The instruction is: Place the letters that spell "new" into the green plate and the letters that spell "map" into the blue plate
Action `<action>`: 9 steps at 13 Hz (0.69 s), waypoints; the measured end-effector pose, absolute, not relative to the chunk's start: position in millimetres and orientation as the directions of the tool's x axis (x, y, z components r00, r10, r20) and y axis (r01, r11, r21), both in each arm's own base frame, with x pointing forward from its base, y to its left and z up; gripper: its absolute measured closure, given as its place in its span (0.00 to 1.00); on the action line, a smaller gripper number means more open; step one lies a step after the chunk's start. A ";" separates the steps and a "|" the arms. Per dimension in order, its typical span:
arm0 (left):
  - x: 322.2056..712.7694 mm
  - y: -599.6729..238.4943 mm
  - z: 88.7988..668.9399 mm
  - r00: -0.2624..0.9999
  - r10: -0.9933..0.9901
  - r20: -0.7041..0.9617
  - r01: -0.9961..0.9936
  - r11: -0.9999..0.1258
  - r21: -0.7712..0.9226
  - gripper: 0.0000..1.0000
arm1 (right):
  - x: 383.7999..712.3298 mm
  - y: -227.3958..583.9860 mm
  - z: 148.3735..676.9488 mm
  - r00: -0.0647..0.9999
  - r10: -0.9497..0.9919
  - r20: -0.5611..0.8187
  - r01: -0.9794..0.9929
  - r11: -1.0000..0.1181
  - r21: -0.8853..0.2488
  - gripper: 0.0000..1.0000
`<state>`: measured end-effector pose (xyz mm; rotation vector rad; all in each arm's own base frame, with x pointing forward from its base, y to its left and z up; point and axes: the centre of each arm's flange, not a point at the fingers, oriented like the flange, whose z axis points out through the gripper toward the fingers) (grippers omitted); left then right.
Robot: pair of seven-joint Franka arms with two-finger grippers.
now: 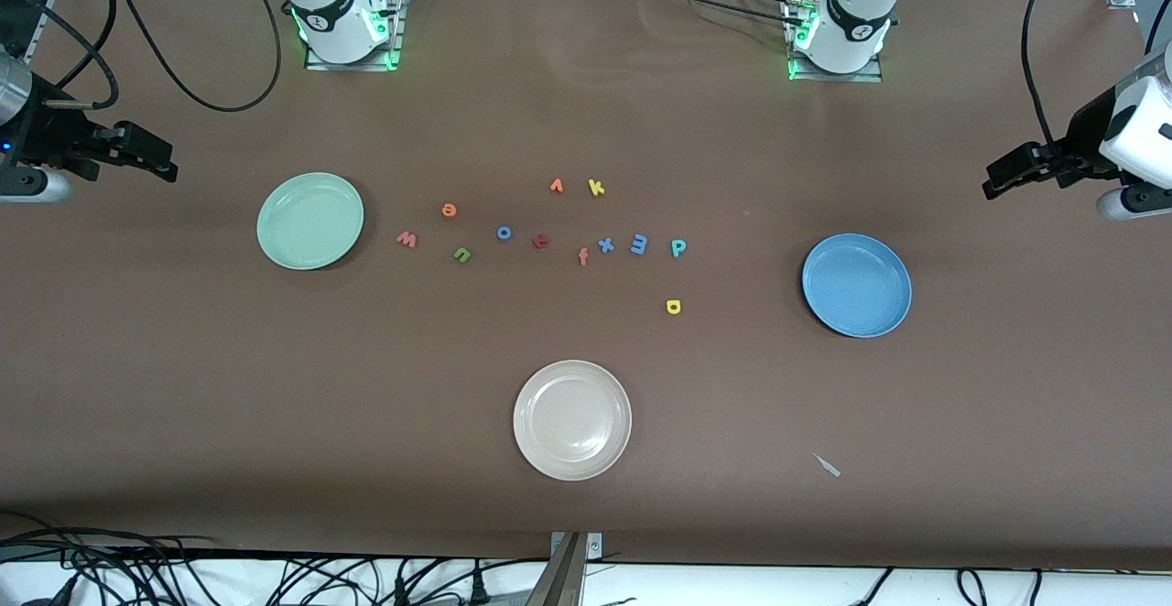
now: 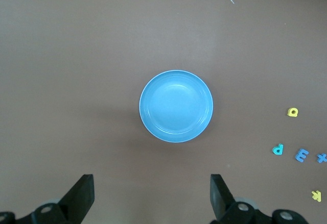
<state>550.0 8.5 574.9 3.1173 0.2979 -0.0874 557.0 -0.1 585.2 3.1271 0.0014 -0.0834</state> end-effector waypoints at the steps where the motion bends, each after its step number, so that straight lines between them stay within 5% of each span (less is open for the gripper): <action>1: 550.0 8.3 574.8 0.980 0.188 -0.056 0.189 -0.982 0.004 0.00 | 557.4 -0.1 585.5 0.999 0.001 -0.050 0.001 -1.000 0.013 0.00; 9: 550.7 6.3 573.1 0.981 0.184 -0.059 0.185 -0.983 0.003 0.00 | 558.7 0.0 586.5 0.999 0.001 -0.038 0.001 -1.000 0.012 0.00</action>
